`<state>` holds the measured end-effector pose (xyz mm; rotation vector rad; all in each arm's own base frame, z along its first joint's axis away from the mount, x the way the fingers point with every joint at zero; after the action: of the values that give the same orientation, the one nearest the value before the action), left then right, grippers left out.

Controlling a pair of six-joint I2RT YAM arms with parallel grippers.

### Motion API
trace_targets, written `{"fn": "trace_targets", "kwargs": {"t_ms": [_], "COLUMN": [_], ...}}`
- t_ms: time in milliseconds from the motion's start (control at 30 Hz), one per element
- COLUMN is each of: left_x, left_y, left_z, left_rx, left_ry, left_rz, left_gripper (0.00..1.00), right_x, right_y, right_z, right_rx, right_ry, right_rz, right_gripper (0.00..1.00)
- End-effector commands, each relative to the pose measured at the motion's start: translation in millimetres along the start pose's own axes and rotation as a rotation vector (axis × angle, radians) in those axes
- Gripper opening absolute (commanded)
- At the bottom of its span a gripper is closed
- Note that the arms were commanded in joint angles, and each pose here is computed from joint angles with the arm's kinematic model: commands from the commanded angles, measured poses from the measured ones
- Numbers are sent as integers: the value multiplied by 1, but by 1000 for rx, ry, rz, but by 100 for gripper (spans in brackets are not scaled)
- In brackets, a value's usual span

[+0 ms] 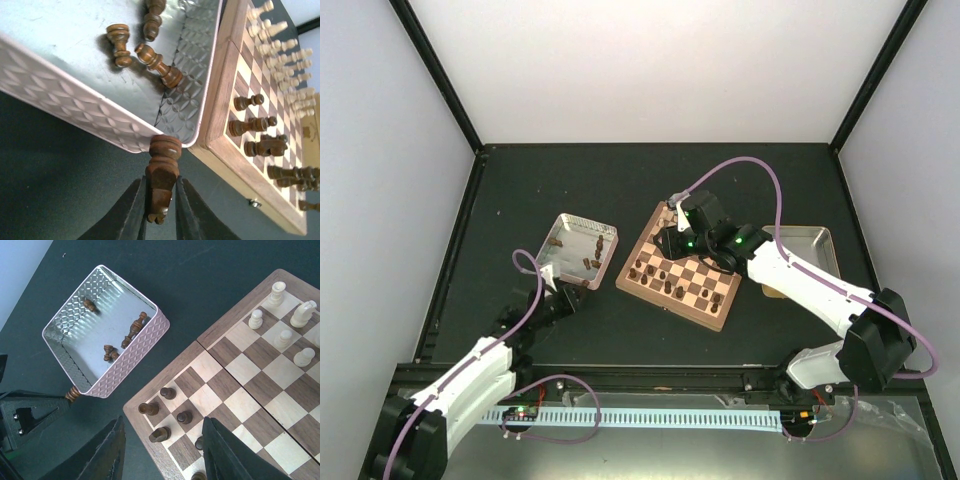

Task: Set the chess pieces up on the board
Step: Pick up the chess piece from the storage box.

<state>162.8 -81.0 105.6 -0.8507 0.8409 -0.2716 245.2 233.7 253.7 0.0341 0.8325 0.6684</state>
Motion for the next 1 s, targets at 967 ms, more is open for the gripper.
{"fn": "trace_targets", "kwargs": {"t_ms": [967], "left_x": [-32], "left_y": [-129], "left_z": [18], "left_rx": [413], "left_ry": [380], "left_rz": [-156], "left_gripper": [2], "right_x": [-21], "right_y": [23], "right_z": [-19], "right_rx": [86], "right_ry": [-116], "right_rz": [401], "right_gripper": [61]}}
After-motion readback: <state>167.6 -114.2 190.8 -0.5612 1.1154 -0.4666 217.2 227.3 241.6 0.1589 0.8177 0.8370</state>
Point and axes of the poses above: each gripper's point midway between its finger pads, its own x axis out along the fingers, its own y axis along the line the jaws close on, z = x × y, the point moved 9 cm from there along -x, back along the fingers, and after that the axes turned 7 degrees about -x, right-handed, at the moved point
